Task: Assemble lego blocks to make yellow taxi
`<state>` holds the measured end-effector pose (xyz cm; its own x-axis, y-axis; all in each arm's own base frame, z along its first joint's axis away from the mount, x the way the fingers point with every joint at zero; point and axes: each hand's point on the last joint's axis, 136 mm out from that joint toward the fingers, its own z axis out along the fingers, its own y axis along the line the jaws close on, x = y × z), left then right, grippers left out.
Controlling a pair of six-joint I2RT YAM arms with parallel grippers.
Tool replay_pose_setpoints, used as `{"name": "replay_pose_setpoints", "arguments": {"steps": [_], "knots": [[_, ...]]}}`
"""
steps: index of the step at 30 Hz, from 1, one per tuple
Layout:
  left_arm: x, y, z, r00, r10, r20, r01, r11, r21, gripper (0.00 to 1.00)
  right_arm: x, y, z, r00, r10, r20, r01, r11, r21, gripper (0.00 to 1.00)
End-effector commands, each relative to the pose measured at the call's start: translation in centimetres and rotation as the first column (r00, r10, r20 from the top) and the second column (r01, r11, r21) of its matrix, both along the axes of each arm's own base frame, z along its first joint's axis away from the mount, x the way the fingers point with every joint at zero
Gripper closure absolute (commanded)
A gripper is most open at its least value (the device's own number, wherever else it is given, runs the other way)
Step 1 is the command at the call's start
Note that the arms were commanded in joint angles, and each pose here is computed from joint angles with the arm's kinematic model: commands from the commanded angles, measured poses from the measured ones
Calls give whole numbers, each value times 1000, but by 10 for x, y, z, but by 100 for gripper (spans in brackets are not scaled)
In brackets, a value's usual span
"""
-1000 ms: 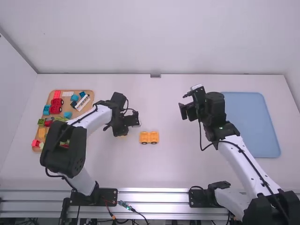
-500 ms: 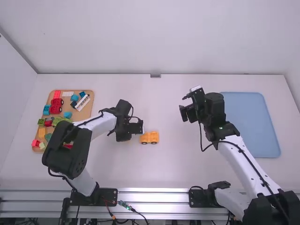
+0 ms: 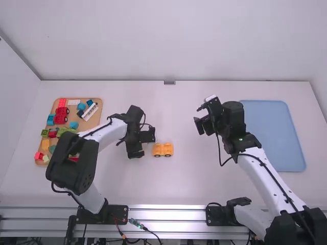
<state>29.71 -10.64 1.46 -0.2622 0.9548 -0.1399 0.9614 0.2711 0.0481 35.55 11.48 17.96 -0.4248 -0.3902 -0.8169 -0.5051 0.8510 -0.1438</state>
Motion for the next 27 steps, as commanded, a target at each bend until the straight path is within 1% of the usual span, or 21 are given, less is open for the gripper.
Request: {"name": "replay_pose_setpoints", "arguments": {"steps": [1,4,6,7,10,12,13,14,15,16,17,18,19,20,21,22,25,26,27], "knots": [[14,-4,26,997,72,33,-71,997,-22,1,-2,1,-2,1000,14,-5,-14,1000,-1,1],[16,-4,47,995,94,23,-94,995,-17,1,-1,1,-1,1000,3,-3,-3,1000,4,1],[17,-5,56,995,101,19,-100,994,-31,1,0,0,0,1000,4,2,-4,1000,1,1],[19,-9,66,995,97,13,-96,994,-52,1,1,-2,0,1000,7,11,-7,1000,-12,1],[25,-10,81,994,105,30,-104,994,-45,1,1,-6,-1,999,25,22,-24,998,-50,1],[40,-3,87,983,158,92,-158,987,-8,1,2,-9,-2,1000,13,15,-12,999,-41,1],[53,1,92,958,246,145,-247,969,-11,1,2,-9,-1,1000,-8,5,8,1000,-15,1],[57,2,93,946,283,156,-284,959,-19,1,2,-9,-1,1000,-14,2,14,1000,-8,1],[72,2,99,889,413,198,-408,911,-67,1,3,-10,-1,1000,-23,0,23,1000,5,1],[80,2,103,853,476,214,-466,879,-101,1,3,-9,0,1000,-17,7,17,1000,2,1],[84,3,107,826,518,224,-505,855,-116,1,3,-7,1,1000,13,18,-12,1000,-15,1],[86,3,112,823,520,228,-507,854,-120,1,0,-1,2,996,79,36,-77,996,-38,1],[86,2,113,827,514,227,-500,858,-121,1,-1,2,3,994,102,41,-100,994,-43,1],[84,-2,116,843,494,213,-477,869,-129,1,-4,9,4,985,162,55,-159,986,-51,1],[82,-14,121,891,413,191,-387,908,-160,1,-10,23,9,958,272,88,-267,962,-60,1],[81,-20,122,917,350,189,-320,931,-174,1,-12,28,10,944,313,102,-307,949,-63,1],[77,-28,122,962,199,188,-160,966,-204,1,-13,31,8,933,345,104,-339,938,-77,1],[73,-32,118,977,79,200,-36,977,-212,1,-10,32,1,932,349,94,-342,936,-79,1],[73,-34,115,977,49,209,4,970,-244,1,-7,34,-5,926,366,89,-360,930,-82,1]]}}
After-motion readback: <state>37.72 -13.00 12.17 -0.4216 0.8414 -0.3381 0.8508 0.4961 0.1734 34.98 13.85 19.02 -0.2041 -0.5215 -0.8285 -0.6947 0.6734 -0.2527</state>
